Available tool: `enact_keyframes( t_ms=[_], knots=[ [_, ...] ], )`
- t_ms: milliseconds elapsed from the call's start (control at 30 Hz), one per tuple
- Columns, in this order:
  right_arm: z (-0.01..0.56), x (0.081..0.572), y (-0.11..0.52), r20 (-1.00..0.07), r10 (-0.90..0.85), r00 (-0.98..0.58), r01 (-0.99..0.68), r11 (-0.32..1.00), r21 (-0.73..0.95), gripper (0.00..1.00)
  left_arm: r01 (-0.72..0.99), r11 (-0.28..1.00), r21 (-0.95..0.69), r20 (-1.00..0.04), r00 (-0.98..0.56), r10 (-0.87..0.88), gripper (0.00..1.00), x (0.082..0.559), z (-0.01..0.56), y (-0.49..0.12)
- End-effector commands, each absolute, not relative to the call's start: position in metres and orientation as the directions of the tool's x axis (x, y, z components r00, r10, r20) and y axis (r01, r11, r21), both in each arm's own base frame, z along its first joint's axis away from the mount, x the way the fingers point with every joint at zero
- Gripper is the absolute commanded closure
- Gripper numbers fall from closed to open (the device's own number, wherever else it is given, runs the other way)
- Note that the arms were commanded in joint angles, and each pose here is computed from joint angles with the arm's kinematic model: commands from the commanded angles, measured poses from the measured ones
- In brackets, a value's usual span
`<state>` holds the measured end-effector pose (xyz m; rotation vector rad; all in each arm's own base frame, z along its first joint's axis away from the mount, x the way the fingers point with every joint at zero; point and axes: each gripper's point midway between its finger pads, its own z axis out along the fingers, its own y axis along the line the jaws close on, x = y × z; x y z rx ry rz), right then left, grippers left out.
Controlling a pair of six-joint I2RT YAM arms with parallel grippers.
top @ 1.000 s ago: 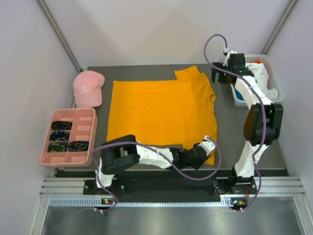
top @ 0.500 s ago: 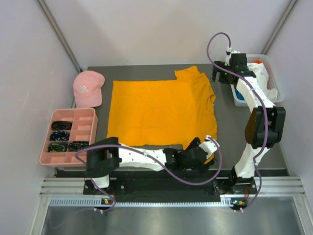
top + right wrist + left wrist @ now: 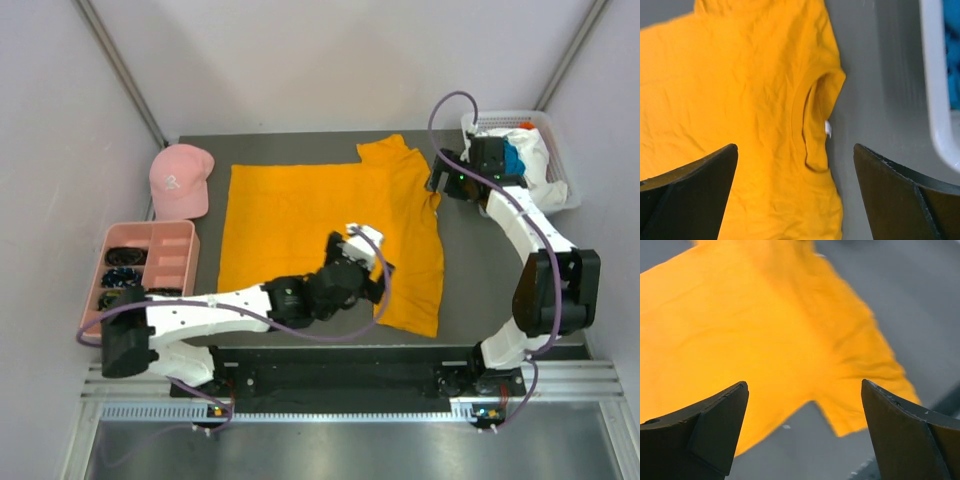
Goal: Fold and stack the t-shirts
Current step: Flatten out the tshirt
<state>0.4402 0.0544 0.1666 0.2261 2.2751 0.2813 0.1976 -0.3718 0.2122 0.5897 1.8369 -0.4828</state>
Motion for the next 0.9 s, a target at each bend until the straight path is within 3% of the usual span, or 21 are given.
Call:
enact_keyframes(
  t_ms=[0, 400, 867],
  knots=[
    [0.181, 0.421, 0.068, -0.734, 0.276, -0.62, 0.07, 0.952, 0.298, 0.01, 0.464, 0.883, -0.078, -0.936, -0.338, 0.095, 0.01, 0.231, 0.207, -0.306],
    [0.174, 0.345, 0.113, -0.729, 0.167, -0.663, -0.017, 0.971, 0.238, 0.01, 0.202, 0.978, 0.05, -0.865, -0.481, 0.143, 0.01, 0.277, 0.174, -0.194],
    [0.154, 0.271, 0.13, -0.676, 0.171, -0.716, 0.012, 0.972, 0.234, 0.01, -0.083, 0.996, -0.025, -0.814, -0.577, -0.068, 0.01, 0.296, 0.142, -0.134]
  ],
)
